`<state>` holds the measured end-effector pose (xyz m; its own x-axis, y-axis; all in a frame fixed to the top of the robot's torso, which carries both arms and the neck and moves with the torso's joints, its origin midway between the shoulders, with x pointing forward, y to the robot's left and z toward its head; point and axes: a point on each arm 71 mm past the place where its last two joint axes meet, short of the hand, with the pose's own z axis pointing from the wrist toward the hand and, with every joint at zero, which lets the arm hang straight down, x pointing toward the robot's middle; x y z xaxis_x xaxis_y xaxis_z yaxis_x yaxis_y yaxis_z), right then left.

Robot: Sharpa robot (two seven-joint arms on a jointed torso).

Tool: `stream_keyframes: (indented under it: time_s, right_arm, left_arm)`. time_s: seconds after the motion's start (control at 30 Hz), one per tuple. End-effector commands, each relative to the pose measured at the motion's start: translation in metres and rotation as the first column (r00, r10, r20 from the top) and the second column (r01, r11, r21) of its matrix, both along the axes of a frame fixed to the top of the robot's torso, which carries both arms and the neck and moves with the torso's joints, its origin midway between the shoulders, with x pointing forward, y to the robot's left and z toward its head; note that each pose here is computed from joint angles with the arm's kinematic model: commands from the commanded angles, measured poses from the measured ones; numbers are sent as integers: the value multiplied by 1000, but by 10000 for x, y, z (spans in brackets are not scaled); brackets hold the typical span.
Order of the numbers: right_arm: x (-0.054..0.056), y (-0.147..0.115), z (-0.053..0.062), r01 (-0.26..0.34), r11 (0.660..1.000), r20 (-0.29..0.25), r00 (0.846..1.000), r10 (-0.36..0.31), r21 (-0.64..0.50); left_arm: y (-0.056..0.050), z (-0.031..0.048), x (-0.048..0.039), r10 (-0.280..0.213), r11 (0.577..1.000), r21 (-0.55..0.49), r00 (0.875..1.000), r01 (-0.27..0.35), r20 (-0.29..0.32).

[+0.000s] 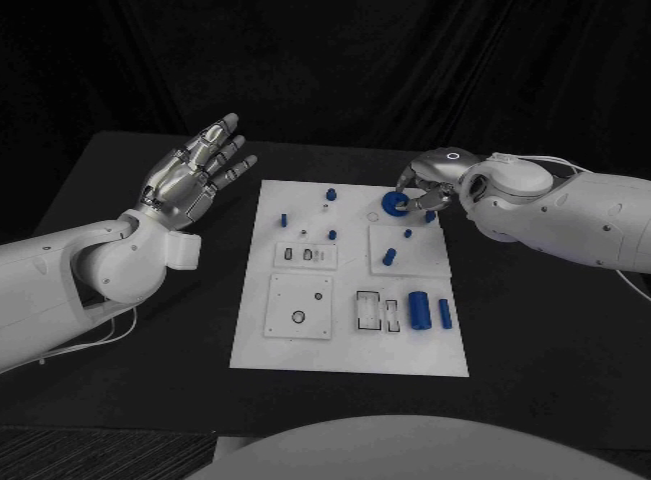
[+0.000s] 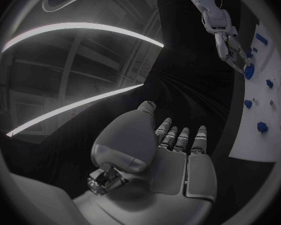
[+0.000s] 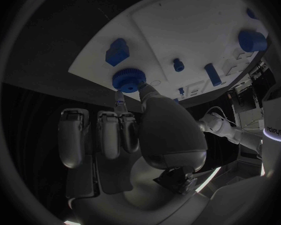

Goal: Assemble the parts on the task board

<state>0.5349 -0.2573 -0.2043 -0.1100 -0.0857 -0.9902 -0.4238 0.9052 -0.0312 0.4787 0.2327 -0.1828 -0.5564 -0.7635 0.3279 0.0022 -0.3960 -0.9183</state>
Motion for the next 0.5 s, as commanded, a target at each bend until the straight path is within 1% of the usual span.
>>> stream_keyframes:
  time_s: [0.03,0.5]
  right_arm:
    - [1,-24,-37,21,1000,-9,1000,-21,-9]
    - [15,-1,-99,16,1000,-24,1000,-17,-16]
  left_arm:
    - [-18,4,-8,-14,1000,-14,1000,14,6]
    - [-20,-14,-13,-17,1000,-14,1000,17,1]
